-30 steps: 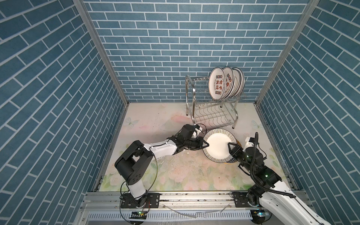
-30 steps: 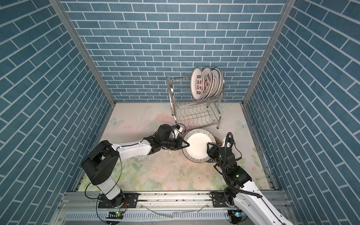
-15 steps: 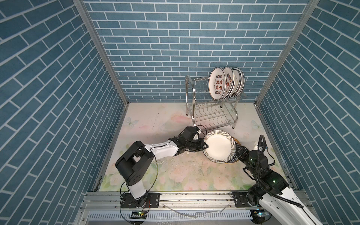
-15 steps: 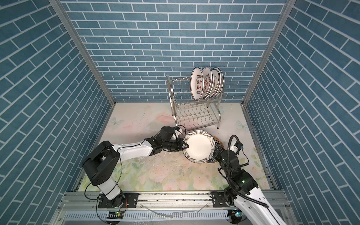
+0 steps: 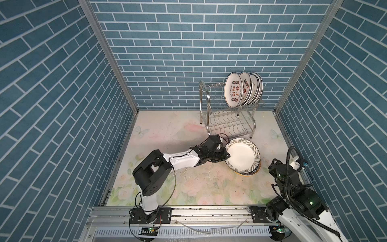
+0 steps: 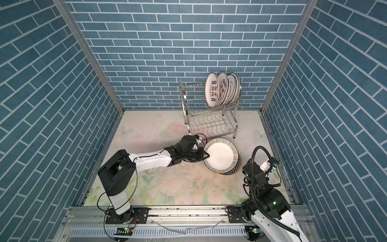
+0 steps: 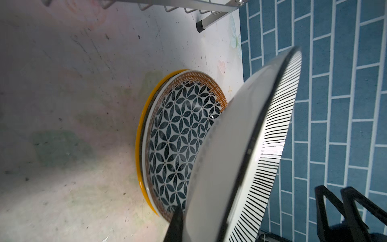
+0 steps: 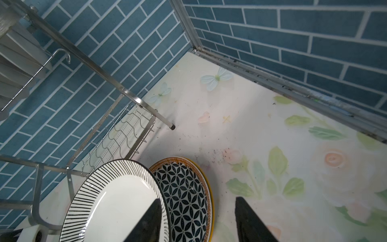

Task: Unload the plates from the dish rack
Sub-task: Place the plate among the plates.

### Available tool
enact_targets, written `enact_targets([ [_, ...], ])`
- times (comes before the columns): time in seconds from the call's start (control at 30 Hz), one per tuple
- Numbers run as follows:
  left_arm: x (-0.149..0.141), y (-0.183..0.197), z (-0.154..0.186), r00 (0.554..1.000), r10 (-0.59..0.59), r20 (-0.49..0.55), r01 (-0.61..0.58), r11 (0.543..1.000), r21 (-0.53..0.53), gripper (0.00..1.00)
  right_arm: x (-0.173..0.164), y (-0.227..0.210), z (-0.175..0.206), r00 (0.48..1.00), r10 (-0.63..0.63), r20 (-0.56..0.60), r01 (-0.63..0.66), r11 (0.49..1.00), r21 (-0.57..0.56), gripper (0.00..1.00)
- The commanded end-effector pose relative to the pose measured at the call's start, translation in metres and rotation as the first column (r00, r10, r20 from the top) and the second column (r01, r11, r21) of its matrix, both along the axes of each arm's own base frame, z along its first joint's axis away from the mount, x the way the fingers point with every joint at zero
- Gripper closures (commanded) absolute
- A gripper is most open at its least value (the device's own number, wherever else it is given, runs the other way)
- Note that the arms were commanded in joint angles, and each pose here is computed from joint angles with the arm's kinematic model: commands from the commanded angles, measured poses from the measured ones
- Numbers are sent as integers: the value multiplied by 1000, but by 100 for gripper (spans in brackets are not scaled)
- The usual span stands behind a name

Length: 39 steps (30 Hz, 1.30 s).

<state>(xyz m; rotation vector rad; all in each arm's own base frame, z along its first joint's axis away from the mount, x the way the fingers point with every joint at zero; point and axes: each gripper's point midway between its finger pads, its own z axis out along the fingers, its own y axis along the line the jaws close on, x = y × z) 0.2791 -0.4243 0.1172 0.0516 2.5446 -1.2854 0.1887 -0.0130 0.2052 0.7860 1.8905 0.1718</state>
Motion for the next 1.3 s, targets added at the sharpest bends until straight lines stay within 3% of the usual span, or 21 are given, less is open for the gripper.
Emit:
enact_targets([
  [0.0, 15, -24, 33, 998, 24, 50, -19, 994, -105, 100, -12, -24, 12, 998, -59, -32, 54, 988, -147, 43],
  [0.4, 27, -42, 20, 998, 52, 28, -51, 997, -53, 100, 0, -21, 22, 996, -36, -86, 10, 958, -288, 39],
  [1.27, 16, -49, 1, 999, 34, 5, -34, 999, 30, 95, 3, -18, 14, 997, -12, -77, -12, 954, -298, 38],
])
